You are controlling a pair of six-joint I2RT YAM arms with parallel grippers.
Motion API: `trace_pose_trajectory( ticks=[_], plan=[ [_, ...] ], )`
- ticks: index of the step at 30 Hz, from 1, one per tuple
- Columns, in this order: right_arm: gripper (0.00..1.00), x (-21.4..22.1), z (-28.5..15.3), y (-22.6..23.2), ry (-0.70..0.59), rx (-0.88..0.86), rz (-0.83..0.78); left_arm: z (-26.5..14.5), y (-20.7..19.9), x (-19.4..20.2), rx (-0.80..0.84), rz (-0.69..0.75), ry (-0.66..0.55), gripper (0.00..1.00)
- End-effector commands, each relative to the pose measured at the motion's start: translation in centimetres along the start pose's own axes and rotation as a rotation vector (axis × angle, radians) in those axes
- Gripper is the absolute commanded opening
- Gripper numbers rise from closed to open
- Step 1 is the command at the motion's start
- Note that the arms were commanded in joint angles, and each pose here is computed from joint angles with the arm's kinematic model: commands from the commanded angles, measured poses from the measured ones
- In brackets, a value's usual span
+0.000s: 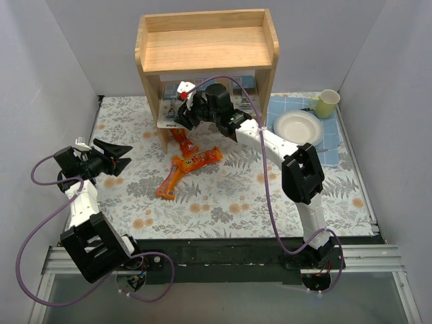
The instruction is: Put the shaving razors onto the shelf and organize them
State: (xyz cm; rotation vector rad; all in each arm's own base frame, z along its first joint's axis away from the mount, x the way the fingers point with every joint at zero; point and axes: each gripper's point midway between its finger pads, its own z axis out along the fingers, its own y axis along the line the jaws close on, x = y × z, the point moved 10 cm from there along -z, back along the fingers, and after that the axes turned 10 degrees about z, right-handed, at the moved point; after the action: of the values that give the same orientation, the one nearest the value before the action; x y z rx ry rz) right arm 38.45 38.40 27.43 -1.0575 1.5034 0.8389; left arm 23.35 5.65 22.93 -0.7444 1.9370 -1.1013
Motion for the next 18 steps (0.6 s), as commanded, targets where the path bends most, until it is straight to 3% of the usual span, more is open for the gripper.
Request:
trace_pose_trajectory(
  ticks=[1,18],
  plan=[
    [0.58,-1.1,0.9,-0.9,-0.047,-0.021,-0.042,-0.3,-0.4,-0.2,0.019,0.051,-0.006,0.59],
    [0.46,0.4,1.5,-5.4,-0.075,-0.162,0.089,0.2,0.3,-0.8,-0.009,0.075,-0.002,0.6]
  ],
)
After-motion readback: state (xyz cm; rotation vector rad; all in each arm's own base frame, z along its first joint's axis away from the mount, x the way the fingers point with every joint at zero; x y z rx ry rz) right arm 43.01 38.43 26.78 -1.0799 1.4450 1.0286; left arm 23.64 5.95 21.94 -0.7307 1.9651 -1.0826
